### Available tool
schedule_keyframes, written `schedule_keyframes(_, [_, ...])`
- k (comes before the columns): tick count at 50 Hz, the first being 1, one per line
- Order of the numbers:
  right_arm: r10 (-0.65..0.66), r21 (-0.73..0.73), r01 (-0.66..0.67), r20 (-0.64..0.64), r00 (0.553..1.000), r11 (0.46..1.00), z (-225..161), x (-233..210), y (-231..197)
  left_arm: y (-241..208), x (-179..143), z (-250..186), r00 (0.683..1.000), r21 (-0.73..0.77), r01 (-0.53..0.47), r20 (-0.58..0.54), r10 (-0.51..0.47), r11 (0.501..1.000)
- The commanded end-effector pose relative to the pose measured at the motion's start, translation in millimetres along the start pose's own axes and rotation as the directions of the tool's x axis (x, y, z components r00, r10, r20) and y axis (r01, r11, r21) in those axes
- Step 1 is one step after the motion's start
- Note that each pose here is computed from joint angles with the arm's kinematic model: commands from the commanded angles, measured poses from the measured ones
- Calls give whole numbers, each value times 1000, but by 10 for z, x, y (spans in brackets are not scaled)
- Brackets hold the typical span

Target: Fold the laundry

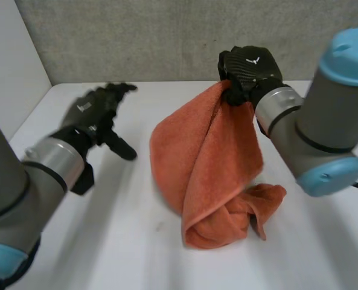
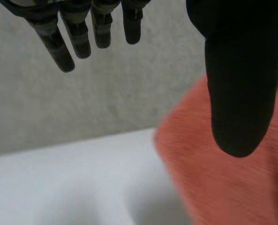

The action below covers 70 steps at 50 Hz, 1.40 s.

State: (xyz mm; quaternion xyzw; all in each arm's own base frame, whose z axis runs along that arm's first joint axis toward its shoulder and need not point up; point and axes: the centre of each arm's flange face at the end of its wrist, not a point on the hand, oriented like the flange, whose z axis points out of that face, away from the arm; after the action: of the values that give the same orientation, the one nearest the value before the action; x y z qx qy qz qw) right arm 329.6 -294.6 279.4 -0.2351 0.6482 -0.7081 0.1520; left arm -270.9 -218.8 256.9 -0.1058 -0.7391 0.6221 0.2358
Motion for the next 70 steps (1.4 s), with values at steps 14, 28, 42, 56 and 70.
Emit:
schedule_keyframes(14, [-75, -1, 77, -186, 980, 997, 263, 184, 383, 841, 367, 91, 985, -290, 149, -43, -169, 945])
schedule_keyframes(28, [-85, -68, 70, -265, 960, 995, 268, 622, 588, 1342, 666, 91, 967, -437, 207, -42, -250, 875])
schedule_keyframes(42, [-80, -106, 53, -270, 960, 993, 115, 845, 639, 1346, 578, 401, 979, -244, 205, 64, -196, 948])
schedule_keyframes(56, [-89, -11, 88, -156, 984, 996, -392, 801, -398, -415, 441, 89, 985, 243, 166, -8, -169, 956])
schedule_keyframes(70, [-109, 108, 126, -150, 983, 986, -632, 915, -956, -943, 271, -193, 992, 379, 124, -40, -117, 917])
